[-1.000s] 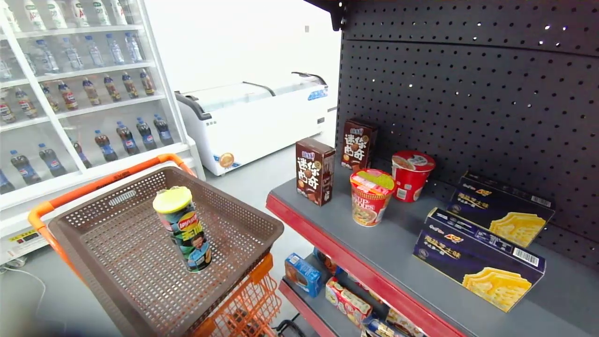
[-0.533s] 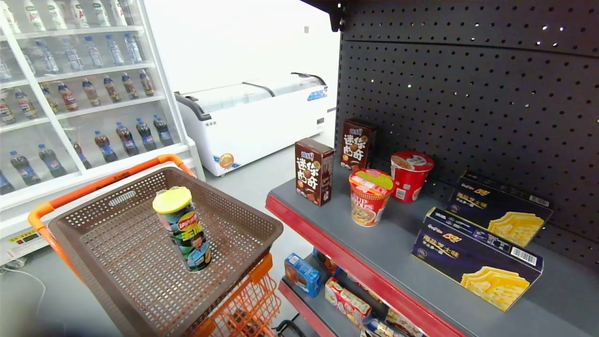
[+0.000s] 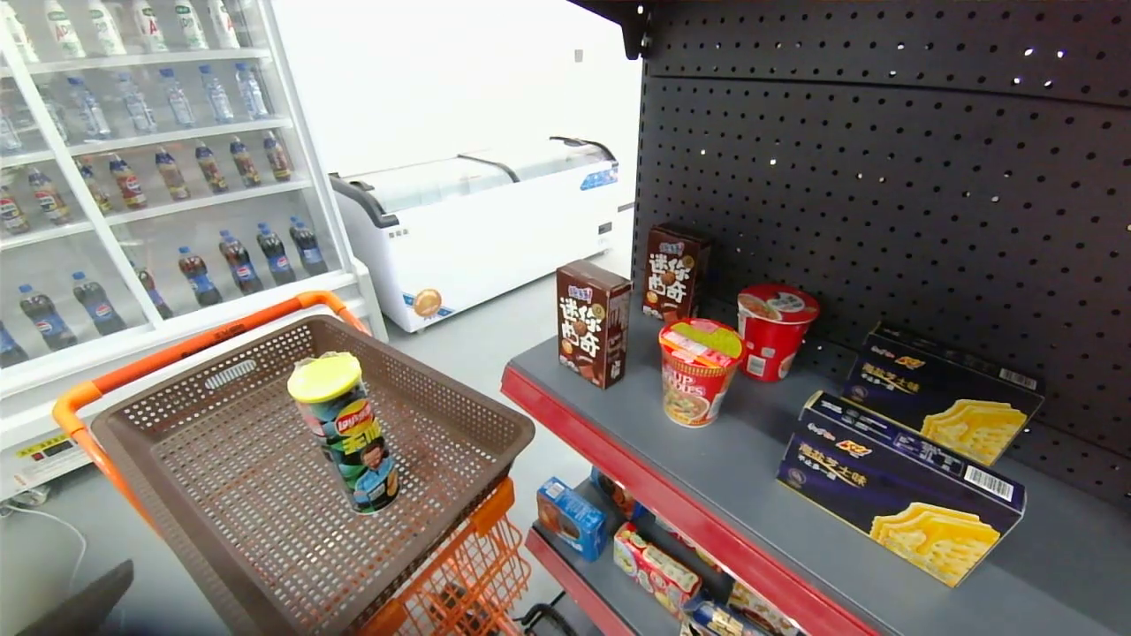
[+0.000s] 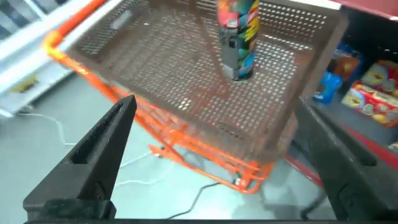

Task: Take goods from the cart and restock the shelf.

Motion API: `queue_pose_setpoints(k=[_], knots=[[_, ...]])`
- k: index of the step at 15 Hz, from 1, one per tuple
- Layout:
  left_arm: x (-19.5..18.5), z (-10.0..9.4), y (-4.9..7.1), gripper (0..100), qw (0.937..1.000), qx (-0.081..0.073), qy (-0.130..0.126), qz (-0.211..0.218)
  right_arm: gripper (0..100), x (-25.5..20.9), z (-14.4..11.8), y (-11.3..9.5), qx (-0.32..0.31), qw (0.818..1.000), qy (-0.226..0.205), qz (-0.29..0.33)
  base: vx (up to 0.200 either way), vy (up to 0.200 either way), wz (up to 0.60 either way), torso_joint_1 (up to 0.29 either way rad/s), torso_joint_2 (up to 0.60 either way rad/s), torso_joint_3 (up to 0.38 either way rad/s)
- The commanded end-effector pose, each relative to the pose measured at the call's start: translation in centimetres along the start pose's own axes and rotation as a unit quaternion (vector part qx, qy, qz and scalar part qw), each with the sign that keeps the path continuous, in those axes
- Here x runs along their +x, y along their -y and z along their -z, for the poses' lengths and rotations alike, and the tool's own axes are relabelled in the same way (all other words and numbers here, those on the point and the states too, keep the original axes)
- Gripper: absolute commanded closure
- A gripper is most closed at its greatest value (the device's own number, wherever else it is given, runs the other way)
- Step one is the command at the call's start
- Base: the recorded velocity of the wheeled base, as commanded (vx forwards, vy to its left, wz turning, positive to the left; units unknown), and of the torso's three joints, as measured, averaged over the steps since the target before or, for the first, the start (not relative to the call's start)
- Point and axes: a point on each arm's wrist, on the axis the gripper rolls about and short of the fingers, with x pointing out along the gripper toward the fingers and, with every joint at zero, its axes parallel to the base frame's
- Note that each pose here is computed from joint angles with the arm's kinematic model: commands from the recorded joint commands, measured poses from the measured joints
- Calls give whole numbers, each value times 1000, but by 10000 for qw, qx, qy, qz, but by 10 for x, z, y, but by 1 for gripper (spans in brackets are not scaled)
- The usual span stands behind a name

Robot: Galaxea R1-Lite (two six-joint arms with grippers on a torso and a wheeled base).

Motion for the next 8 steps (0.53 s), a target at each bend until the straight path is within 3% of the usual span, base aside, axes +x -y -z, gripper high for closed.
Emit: queue_pose_setpoints(k=[1,3,4,6,8], knots=[[86,-8,-14,0,9946,-381,-786,567,0,0,0,0,1,10000,2,-1,0,0,0,0,0,0],[117,-8,-17,0,9915,-445,-878,854,0,0,0,0,1,10000,2,-1,0,0,0,0,0,0],[132,-8,-19,0,9913,-412,-875,896,0,0,0,0,1,10000,2,-1,0,0,0,0,0,0],[167,-4,-20,0,9897,-201,-985,1017,0,0,0,0,1,10000,2,-1,0,0,0,0,0,0],[181,4,-15,0,9863,-167,-1109,1207,0,0,0,0,1,10000,2,-1,0,0,0,0,0,0]])
